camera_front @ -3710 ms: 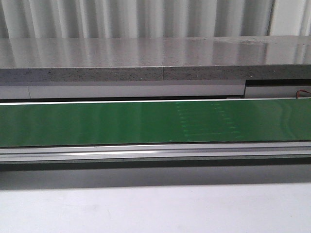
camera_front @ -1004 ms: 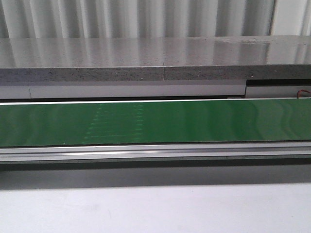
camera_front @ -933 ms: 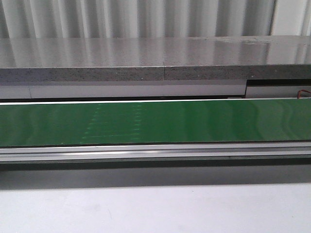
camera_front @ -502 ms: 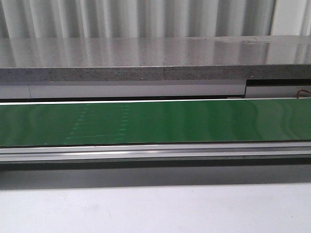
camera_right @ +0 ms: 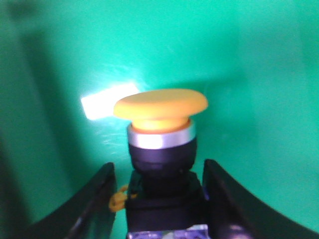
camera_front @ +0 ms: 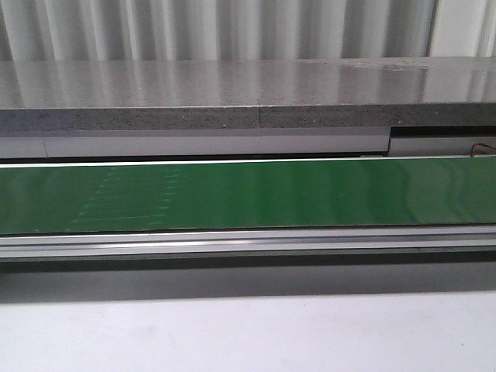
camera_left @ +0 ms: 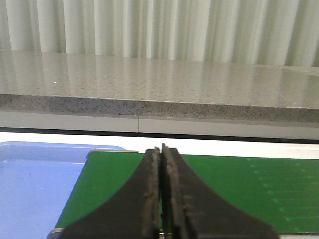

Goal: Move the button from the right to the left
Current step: 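Lift the button with the right gripper and set it on the conveyor's near end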

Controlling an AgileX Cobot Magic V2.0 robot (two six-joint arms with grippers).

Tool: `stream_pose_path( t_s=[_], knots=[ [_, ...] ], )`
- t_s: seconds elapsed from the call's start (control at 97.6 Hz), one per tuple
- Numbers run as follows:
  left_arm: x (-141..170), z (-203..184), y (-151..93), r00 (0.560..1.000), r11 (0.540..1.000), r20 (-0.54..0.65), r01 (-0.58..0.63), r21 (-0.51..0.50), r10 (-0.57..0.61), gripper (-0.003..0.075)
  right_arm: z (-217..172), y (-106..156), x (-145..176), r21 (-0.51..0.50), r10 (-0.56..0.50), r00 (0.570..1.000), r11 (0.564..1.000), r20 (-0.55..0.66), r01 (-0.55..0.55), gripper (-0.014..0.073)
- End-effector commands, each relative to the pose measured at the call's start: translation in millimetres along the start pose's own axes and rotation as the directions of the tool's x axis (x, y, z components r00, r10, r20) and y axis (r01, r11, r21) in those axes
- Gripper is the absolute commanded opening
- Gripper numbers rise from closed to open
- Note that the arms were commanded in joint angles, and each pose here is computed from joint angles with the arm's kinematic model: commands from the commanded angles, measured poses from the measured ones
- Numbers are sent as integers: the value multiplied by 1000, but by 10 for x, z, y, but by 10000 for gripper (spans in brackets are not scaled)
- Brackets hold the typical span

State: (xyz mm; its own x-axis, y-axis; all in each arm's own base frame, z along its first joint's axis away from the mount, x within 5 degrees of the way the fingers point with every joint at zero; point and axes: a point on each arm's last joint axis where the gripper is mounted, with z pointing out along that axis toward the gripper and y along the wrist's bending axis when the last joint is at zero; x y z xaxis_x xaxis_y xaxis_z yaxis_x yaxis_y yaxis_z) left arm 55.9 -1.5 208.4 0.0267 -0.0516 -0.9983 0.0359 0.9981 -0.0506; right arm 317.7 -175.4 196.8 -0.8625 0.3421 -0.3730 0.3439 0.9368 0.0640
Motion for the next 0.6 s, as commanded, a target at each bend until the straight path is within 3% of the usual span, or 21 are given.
stream_pose_path(
  t_s=[0.0, 0.246, 0.594],
  knots=[
    [-2, -21, -10, 996, 1000, 84, 13, 16, -14, -20, -500, 84, -93, -40, 32, 992, 999, 125, -27, 204],
    [-2, -21, -10, 996, 1000, 84, 13, 16, -14, -20, -1011, 336, -27, -126, 44, 981, 992, 190, -20, 204],
    [-2, -21, -10, 996, 1000, 84, 13, 16, -14, -20, -1001, 894, 20, -186, -111, 980, 972, 164, 141, 204]
  ],
)
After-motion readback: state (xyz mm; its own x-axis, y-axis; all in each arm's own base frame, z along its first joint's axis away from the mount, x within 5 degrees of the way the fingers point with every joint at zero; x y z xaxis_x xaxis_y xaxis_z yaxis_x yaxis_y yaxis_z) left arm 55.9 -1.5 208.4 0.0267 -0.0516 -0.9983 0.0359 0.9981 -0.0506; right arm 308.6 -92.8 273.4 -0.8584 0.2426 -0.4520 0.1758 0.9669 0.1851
